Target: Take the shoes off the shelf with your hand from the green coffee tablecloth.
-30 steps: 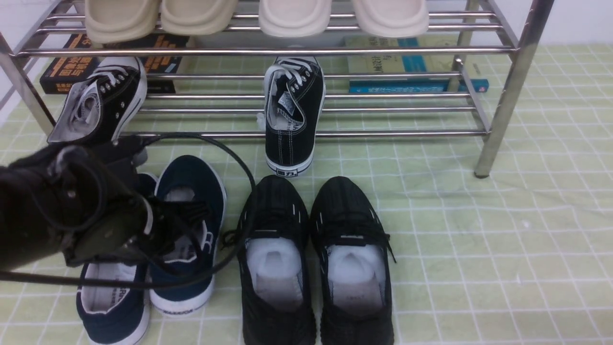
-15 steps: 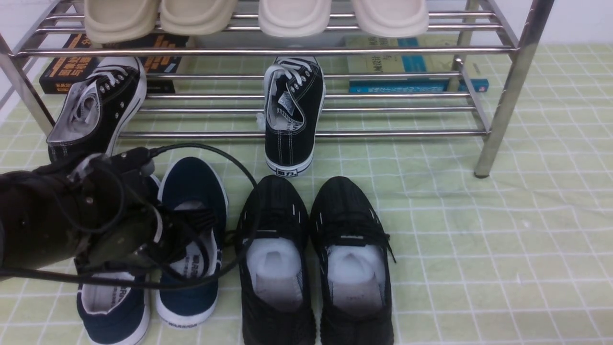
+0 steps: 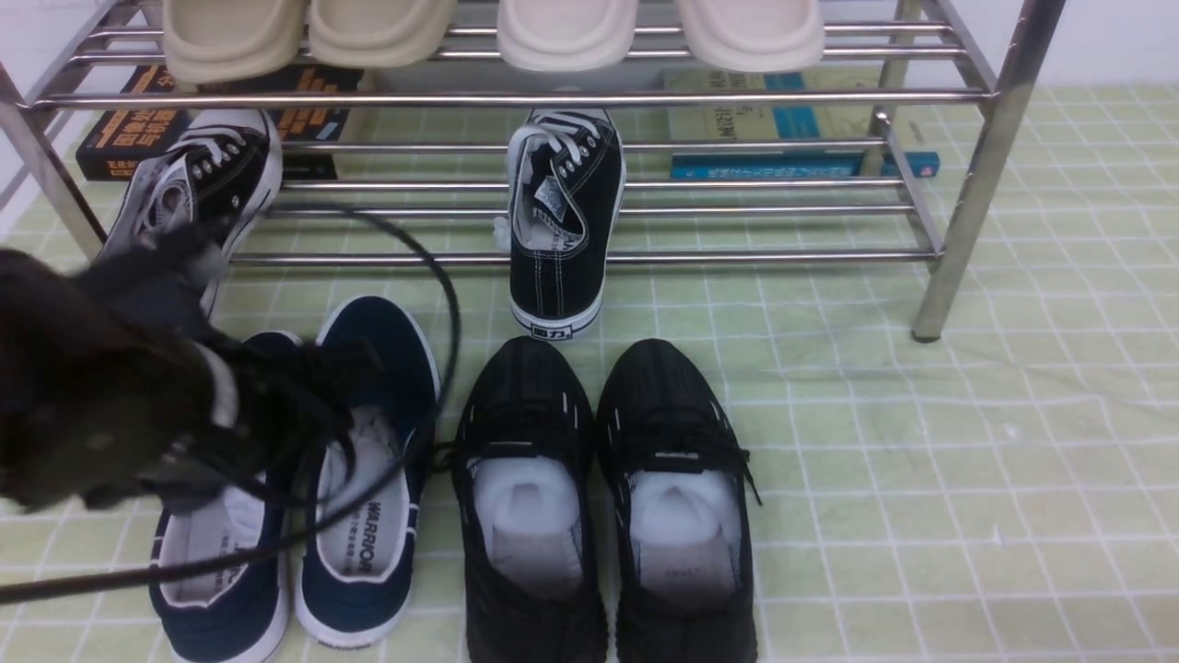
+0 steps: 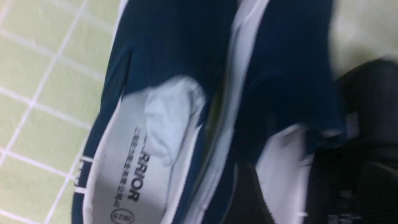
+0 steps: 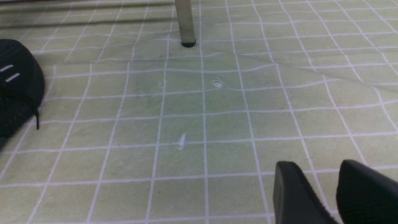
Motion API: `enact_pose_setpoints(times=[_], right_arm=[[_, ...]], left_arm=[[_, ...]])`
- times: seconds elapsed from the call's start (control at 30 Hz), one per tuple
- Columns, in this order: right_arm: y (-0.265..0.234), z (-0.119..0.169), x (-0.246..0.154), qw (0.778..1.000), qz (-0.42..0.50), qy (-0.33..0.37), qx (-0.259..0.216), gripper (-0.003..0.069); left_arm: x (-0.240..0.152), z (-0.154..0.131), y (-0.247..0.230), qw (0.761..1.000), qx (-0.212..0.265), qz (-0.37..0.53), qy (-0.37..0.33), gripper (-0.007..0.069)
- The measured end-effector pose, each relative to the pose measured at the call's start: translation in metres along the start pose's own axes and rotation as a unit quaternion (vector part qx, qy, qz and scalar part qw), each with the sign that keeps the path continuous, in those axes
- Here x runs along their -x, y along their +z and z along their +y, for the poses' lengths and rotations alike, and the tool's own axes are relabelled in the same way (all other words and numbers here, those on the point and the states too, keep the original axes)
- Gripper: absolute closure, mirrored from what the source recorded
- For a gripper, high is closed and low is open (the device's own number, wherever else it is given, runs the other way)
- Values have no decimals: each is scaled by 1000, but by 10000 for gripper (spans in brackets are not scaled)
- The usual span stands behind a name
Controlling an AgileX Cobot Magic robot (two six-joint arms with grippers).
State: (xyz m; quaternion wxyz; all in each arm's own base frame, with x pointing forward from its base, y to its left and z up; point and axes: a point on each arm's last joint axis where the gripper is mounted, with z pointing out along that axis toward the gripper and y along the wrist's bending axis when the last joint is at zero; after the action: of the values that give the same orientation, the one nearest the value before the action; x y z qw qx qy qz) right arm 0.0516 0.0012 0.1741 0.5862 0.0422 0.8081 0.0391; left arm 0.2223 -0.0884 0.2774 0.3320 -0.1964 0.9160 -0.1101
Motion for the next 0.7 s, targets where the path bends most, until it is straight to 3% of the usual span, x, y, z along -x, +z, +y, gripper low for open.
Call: enact_pose_setpoints(times=[0.07,0.17,0.2,0.27,0.33,0.53,0.7], right_arm=[[0,0,0,1000,0,0,0,420],[0,0,0,1000,0,0,0,420],[0,0,0,1000,0,0,0,420],[0,0,0,1000,0,0,0,420],[0,0,0,1000,0,0,0,420],[0,0,0,1000,0,0,0,420],[0,0,0,1000,0,0,0,420]], left_arm=[[5,0,-13,1000,-13,-15,0,166],[20,-4,-45,997,-44,-54,12,304],[21,-4,-46,997,-45,-56,16,316],[29,-10,-55,995,-57,-73,41,491],[32,-14,-51,994,-53,-71,60,585],[25,-22,-5,996,-6,-17,86,620],[17,-26,28,993,19,17,114,494]])
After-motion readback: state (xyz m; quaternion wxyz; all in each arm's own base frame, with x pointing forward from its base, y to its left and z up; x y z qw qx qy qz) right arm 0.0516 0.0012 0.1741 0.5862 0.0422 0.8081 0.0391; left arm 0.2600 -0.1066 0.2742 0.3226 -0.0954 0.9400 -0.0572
